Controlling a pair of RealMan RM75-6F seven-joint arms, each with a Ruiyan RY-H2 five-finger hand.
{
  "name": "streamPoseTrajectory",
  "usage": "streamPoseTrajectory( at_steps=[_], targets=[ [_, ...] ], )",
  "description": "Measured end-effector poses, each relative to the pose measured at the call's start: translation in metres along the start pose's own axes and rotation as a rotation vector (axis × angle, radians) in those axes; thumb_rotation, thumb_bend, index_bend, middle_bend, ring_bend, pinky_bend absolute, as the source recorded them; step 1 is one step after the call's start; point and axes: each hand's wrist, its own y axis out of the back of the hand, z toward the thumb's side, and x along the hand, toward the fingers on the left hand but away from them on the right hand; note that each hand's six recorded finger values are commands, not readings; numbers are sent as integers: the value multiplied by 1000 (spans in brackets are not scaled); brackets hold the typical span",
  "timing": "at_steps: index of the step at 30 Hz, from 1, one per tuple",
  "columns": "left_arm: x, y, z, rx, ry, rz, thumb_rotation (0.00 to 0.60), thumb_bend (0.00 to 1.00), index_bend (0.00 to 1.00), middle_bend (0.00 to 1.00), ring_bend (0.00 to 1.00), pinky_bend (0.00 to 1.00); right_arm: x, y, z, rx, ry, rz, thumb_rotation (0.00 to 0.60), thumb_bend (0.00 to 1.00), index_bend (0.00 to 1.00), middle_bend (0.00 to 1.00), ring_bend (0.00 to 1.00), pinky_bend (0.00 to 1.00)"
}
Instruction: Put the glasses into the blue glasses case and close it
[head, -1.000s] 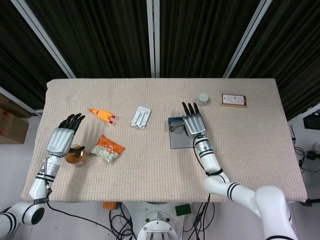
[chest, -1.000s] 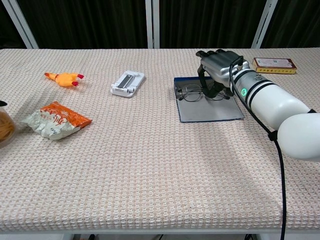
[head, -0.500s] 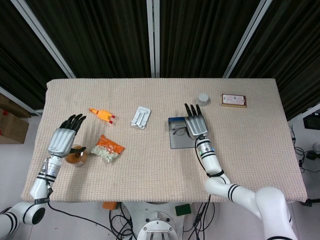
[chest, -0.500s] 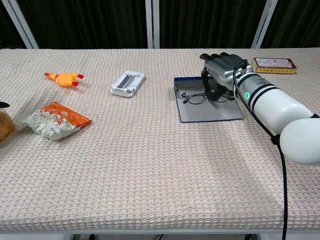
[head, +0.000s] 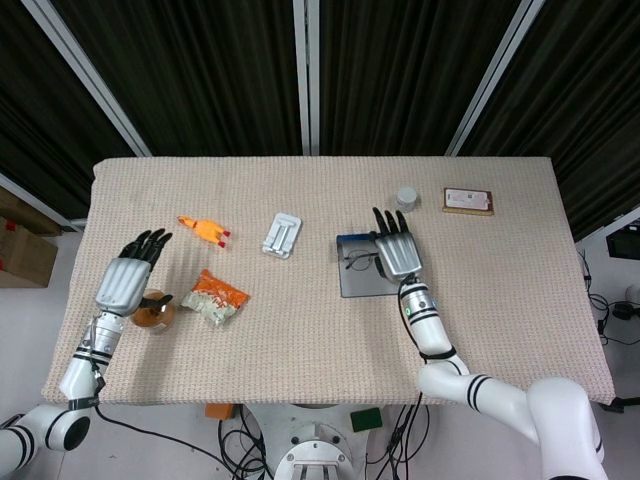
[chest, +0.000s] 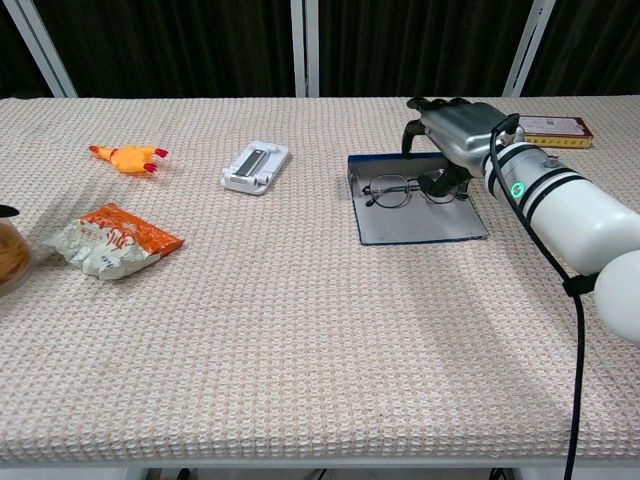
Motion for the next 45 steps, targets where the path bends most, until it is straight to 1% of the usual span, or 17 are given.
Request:
streamPoseTrajectory(
  at_steps=[2, 3, 6, 7, 9, 13, 17, 21, 23, 24, 27, 28, 30, 33, 35, 37, 45],
  targets=[
    [-1, 0, 0, -1, 1, 2, 600, 41, 55, 35, 27, 196, 6, 4, 0, -17, 6, -14, 600, 450, 260, 0, 0, 0],
    [-1, 1, -1, -1, 2, 4, 600, 41, 55, 35, 27, 196, 8, 6, 0, -25, 10, -20, 600, 448, 229, 0, 0, 0],
    [-1, 1, 0, -1, 0, 5, 600, 41, 55, 35, 27, 196, 17, 12, -2, -39, 23, -37, 600, 387, 33, 0, 0, 0],
    [-1, 1, 0, 0, -1, 4, 600, 41, 55, 35, 27, 196, 19, 14, -3, -36, 26, -39, 600, 366, 10, 0, 0, 0],
    [0, 0, 1, 0, -3, 2, 600, 41, 55, 35, 27, 196, 19, 14, -4, -23, 24, -32, 600, 330, 0, 0, 0, 0],
    [1, 0, 2, 0, -5, 2, 600, 41, 56, 35, 27, 196, 11, 13, -2, 5, 10, 16, 600, 295, 0, 0, 0, 0],
    [1, 2, 0, -1, 0, 6, 600, 41, 55, 35, 26, 196, 0, 12, 5, 22, 9, 68, 600, 283, 0, 0, 0, 0],
    [0, 3, -3, -2, 6, 4, 600, 41, 56, 35, 27, 196, -2, 13, 12, 31, 18, 72, 600, 295, 0, 0, 0, 0],
    [0, 2, -4, -1, 8, 0, 600, 41, 56, 35, 27, 196, 2, 13, 12, 18, 28, 69, 600, 329, 0, 0, 0, 0],
    [-1, 2, -5, -1, 9, -1, 600, 41, 56, 35, 27, 196, 5, 12, 13, 12, 35, 67, 600, 379, 0, 0, 0, 0],
    [-1, 2, -6, 0, 11, -1, 600, 41, 55, 35, 27, 196, 16, 13, 12, -5, 59, 53, 600, 619, 4, 0, 0, 0],
    [-1, 2, -6, 1, 11, -1, 600, 41, 55, 35, 26, 196, 22, 14, 10, -14, 68, 50, 600, 709, 31, 0, 0, 0],
    [-1, 2, -6, 0, 11, -1, 600, 41, 55, 35, 26, 196, 29, 14, 6, -24, 80, 49, 600, 828, 118, 0, 0, 0],
    [0, 2, -5, -1, 8, -1, 600, 41, 55, 35, 27, 196, 37, 14, -1, -25, 96, 55, 600, 961, 250, 0, 0, 0],
    [0, 1, -4, -2, 6, -2, 600, 41, 55, 35, 27, 196, 38, 12, -2, -23, 103, 65, 600, 997, 310, 0, 0, 0],
    [0, 1, -3, -1, 4, -3, 600, 41, 55, 35, 26, 196, 37, 10, -1, -16, 110, 80, 600, 1000, 333, 0, 0, 0],
    [0, 1, -6, -4, 9, -2, 600, 41, 55, 35, 26, 196, 30, 0, 8, 17, 118, 126, 600, 1000, 334, 0, 0, 0]
  ],
)
